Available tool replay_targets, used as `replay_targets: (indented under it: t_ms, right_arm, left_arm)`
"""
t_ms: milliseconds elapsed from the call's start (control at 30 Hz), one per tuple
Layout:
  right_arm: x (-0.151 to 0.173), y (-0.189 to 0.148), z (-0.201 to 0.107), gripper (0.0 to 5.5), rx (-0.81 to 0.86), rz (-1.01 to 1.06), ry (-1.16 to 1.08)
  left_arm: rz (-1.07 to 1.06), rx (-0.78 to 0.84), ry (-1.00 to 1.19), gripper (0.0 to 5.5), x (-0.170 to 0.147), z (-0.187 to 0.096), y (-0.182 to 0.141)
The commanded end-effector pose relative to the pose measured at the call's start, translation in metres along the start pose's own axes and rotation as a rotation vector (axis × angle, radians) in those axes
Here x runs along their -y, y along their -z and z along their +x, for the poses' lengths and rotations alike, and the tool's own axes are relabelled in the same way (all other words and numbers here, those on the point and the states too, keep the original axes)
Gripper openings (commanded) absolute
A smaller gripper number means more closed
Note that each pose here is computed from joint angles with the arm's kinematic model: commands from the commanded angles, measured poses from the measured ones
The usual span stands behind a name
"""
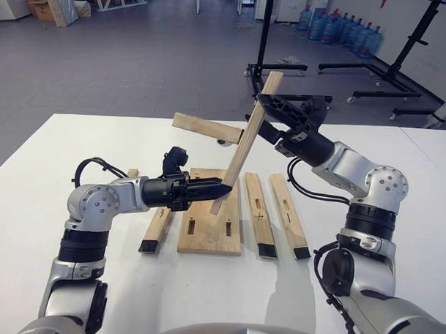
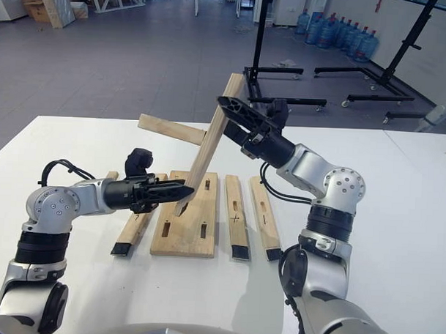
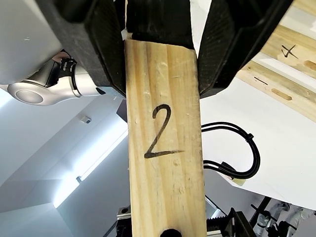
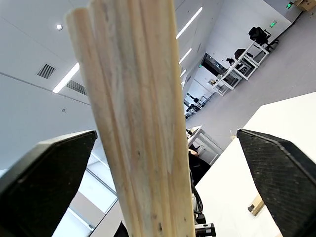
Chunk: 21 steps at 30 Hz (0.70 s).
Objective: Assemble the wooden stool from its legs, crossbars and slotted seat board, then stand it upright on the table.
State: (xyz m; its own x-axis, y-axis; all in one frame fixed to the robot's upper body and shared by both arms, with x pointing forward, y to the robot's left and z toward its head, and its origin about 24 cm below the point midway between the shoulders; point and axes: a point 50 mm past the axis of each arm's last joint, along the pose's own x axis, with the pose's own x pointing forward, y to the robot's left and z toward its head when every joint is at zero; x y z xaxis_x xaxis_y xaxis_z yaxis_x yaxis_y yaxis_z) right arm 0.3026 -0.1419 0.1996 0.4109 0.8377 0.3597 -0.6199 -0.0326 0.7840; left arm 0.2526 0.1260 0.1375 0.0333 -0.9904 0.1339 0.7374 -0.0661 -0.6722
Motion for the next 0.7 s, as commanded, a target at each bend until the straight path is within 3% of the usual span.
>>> replay_targets:
  t_ms: [33, 233, 700]
  right_arm:
    - [-0.0061, 0.0054, 0.0075, 5.23, -0.020, -0.026, -0.012]
    - [-0.0014, 0.0091, 0.0045, 5.23, -0.007, -0.036, 0.038]
    - [0.0009, 0.0127, 0.0057, 2.86, -0.005, -0.035, 0.050]
  left_arm:
    - [0.002, -0.014, -0.025, 2.04, -0.0005, -0.0009, 0.0013]
    - [0.006, -0.022, -0.034, 2.04, -0.0012, -0.0006, 0.0010]
    - [0.014, -0.027, -0.037, 2.04, -0.0016, 0.0000, -0.0002]
